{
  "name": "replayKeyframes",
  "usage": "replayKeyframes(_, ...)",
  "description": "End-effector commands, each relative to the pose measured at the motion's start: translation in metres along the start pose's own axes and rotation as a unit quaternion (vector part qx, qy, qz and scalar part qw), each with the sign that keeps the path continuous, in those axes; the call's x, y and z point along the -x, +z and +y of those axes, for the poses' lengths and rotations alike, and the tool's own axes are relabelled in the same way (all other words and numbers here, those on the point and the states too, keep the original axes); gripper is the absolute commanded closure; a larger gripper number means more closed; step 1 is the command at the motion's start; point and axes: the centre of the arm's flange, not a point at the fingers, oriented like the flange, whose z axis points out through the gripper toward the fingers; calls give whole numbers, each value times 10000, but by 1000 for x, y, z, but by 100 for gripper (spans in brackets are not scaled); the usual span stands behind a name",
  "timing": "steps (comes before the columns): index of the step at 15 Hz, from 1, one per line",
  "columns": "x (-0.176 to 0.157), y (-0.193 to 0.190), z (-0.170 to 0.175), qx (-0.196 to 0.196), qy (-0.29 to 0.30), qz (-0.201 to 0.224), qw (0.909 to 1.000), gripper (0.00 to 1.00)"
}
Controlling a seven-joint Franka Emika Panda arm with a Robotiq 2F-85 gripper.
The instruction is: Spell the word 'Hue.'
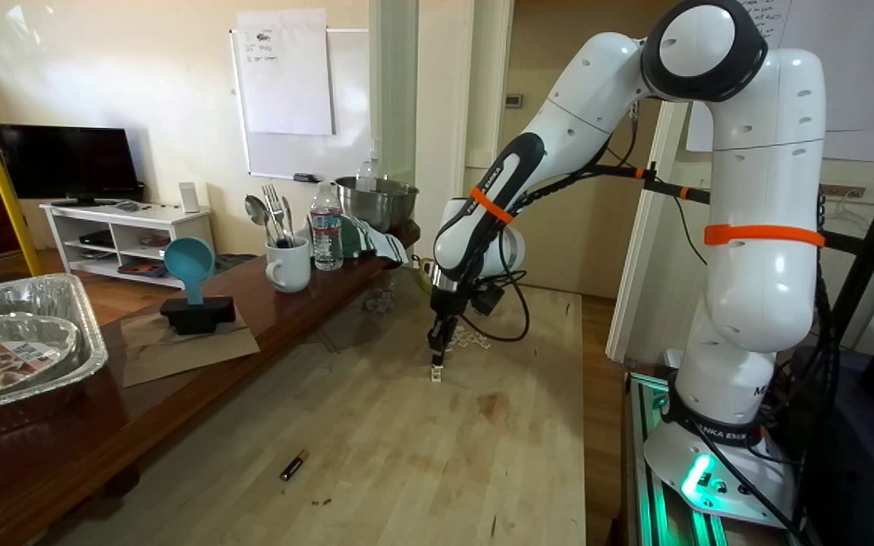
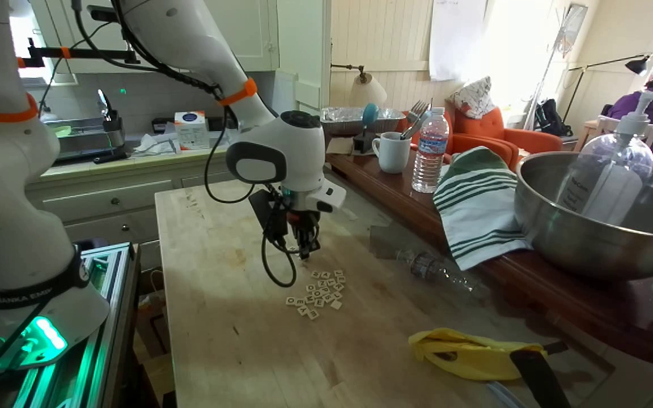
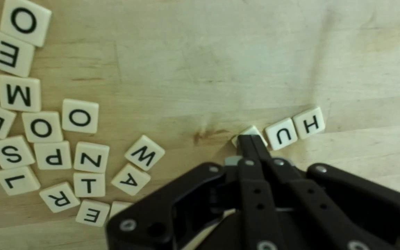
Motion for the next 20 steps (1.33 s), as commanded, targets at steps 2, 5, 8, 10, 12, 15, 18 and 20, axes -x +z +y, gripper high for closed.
replayKeyframes(2, -2, 24, -5, -112, 314, -143, 9993, 100)
replayKeyframes(5, -1, 26, -6, -135, 449, -225, 9986, 100)
replayKeyframes(8, 0, 26, -7, -166, 599, -254, 9977, 100)
replayKeyframes(10, 0, 27, -8, -181, 662, -283, 9972, 100)
replayKeyframes(12, 0, 27, -10, -201, 713, -303, 9968, 100)
replayKeyframes(15, 1, 27, -11, -230, 765, -333, 9962, 100)
replayKeyframes(18, 0, 25, -10, -261, 825, -325, 9957, 100)
replayKeyframes(20, 0, 17, -10, -265, 855, -235, 9957, 100)
